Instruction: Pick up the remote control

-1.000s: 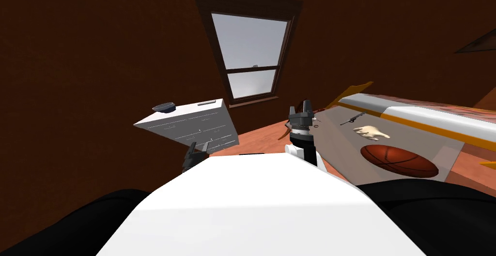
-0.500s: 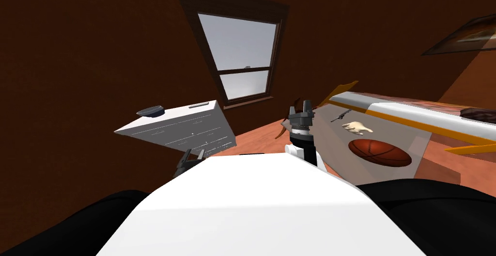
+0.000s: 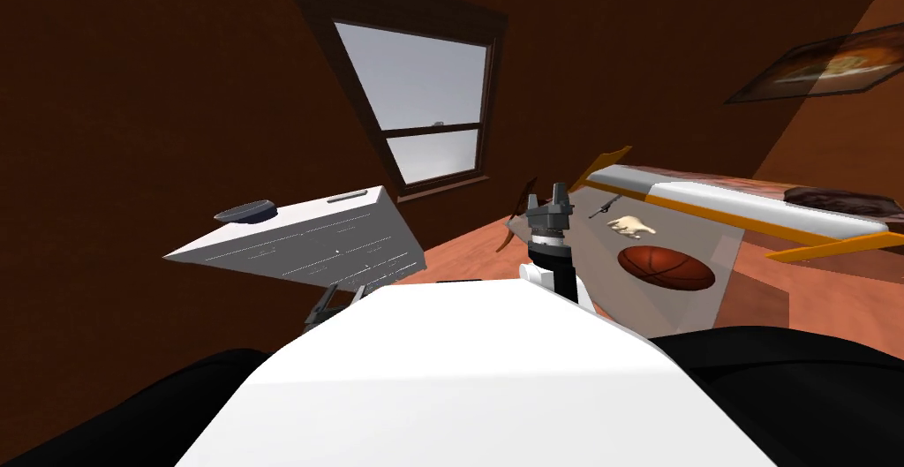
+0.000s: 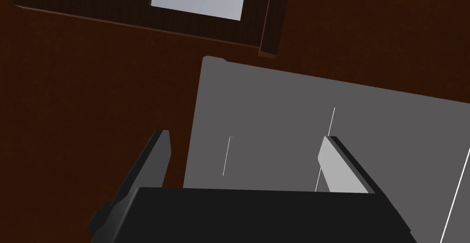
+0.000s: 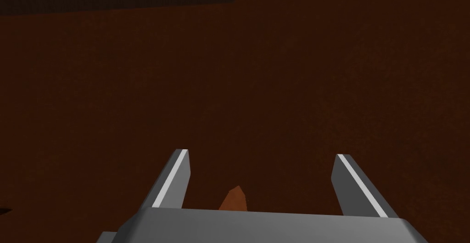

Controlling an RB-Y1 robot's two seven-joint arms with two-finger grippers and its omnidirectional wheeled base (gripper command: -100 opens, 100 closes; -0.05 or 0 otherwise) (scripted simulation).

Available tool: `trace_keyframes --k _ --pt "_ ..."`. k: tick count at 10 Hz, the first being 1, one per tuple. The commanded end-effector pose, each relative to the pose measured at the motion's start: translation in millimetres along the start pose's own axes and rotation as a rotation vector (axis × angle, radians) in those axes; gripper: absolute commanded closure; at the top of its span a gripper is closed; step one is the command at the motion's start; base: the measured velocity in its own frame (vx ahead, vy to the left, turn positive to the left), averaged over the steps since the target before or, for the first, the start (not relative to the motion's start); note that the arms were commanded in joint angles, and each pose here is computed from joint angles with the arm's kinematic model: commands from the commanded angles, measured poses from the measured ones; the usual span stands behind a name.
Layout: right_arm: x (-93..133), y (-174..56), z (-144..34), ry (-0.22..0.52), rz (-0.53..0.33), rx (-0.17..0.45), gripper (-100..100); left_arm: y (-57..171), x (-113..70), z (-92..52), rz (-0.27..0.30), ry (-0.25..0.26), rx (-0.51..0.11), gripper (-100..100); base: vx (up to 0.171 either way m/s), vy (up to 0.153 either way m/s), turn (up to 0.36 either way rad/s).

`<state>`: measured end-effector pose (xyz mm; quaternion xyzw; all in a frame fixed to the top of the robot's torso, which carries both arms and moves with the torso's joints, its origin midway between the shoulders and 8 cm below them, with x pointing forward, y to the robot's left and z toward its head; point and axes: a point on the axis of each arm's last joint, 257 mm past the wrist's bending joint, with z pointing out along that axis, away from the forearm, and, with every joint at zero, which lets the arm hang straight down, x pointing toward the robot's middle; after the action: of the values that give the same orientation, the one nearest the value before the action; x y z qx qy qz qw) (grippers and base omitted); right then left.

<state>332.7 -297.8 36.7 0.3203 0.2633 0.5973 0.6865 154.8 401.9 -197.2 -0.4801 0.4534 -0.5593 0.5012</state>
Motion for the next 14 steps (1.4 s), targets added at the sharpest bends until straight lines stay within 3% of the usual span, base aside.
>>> trace_keyframes --k 1,3,4,6,7,9,10,11,13,14 --pt "0 0 0.0 0.000 0.000 0.000 0 4 -16.1 -28.5 -0.004 -0.012 -0.067 -100 0.047 -0.081 -0.238" --pt "0 0 0.0 0.000 0.000 0.000 0 6 -17.6 -32.7 -0.053 -0.020 -0.078 -100 0.037 -0.054 -0.062" --pt "0 0 0.0 0.000 0.000 0.000 0 5 -34.8 -60.6 -0.036 -0.038 -0.145 -100 0.048 -0.066 -0.297" --pt "0 0 0.0 0.000 0.000 0.000 0 6 -35.8 -65.7 -0.091 -0.049 -0.156 -100 0.039 -0.042 -0.047" --pt "0 0 0.0 0.000 0.000 0.000 0 2 -53.5 -92.5 -0.070 -0.069 -0.219 -100 0.049 -0.064 -0.290" --pt "0 0 0.0 0.000 0.000 0.000 0 2 -54.3 -99.9 -0.129 -0.086 -0.234 -100 0.046 -0.033 -0.059" --pt "0 0 0.0 0.000 0.000 0.000 0 -6 -71.6 -127.7 -0.107 -0.111 -0.299 -100 0.054 -0.033 -0.255" --pt "0 0 0.0 0.000 0.000 0.000 0 -6 -72.5 -134.3 -0.137 -0.126 -0.312 -100 0.065 -0.026 -0.174" --pt "0 0 0.0 0.000 0.000 0.000 0 -6 -72.5 -134.3 -0.173 -0.132 -0.310 -100 0.020 -0.010 0.020" --pt "0 0 0.0 0.000 0.000 0.000 0 -18 -90.1 -162.2 -0.161 -0.166 -0.374 -100 0.052 -0.039 -0.296"
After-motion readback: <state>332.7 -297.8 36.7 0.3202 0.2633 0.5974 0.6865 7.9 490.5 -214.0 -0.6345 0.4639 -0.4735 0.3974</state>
